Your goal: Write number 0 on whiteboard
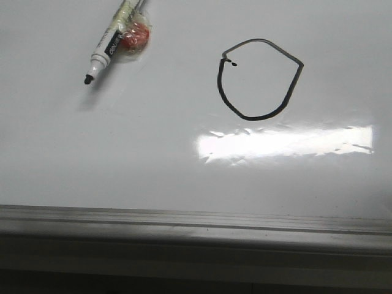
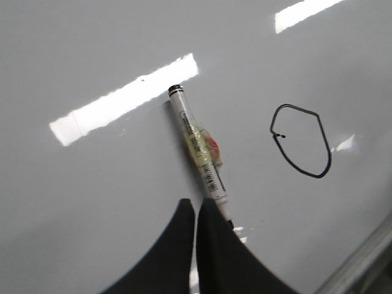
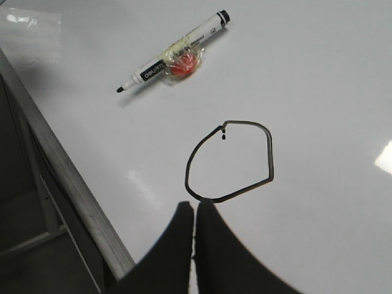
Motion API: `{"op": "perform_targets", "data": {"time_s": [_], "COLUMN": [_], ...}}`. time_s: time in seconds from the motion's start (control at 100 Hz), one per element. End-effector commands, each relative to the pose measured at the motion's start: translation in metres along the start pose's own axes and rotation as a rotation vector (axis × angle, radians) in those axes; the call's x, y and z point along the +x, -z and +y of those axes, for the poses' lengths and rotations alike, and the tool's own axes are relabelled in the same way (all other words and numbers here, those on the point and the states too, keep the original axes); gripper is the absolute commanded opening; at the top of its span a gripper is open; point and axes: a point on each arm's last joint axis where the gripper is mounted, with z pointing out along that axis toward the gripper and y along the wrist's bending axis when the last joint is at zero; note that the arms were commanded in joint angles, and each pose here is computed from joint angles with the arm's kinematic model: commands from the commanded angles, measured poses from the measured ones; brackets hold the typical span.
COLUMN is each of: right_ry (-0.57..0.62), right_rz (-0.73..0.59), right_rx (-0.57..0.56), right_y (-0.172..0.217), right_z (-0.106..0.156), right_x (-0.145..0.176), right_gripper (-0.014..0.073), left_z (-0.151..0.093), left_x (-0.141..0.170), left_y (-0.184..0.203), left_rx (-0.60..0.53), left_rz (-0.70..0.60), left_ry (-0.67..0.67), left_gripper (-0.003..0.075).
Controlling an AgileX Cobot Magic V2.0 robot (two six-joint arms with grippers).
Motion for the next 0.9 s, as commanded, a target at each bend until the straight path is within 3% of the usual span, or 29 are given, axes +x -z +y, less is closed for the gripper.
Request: {"op": "perform_targets", "data": {"time_s": [0.0,0.17,0.26,0.56,0.89], "right_ry": [0.025,0.025,0.025,0.025,0.025], "right_rz": [-0.080,-0.080,-0.080,-0.080,-0.080], "right_rx": [-0.005,-0.005,-0.005,-0.005,-0.005], "right_y": [0.003,0.003,0.003,0.003,0.003], "right_z": [-0.001,-0.001,-0.001,-0.001,-0.001], "right_x": [-0.013,-0.013,-0.013,-0.013,-0.013], "right_gripper": [-0.0048,-0.0048,-0.0048,-0.0048,-0.0048], "left_z": [0.005,0.014,0.014,0.010,0.003], "left_x": [-0.011,0.018,0.046,0.140,0.181], "left_y": [0.000,0.011,0.020,0.025,0.024], "left_rx": [-0.060,-0.228,-0.288,-0.452,-0.463], "left_rz": [-0.157,-0.466,-0.518,-0.335,-0.094], "left_ry": [-0.038,-0.021,-0.011,0.120,0.194], "left_gripper": [-0.0020,-0.0020,-0.0020,-0.0020,-0.0020]}}
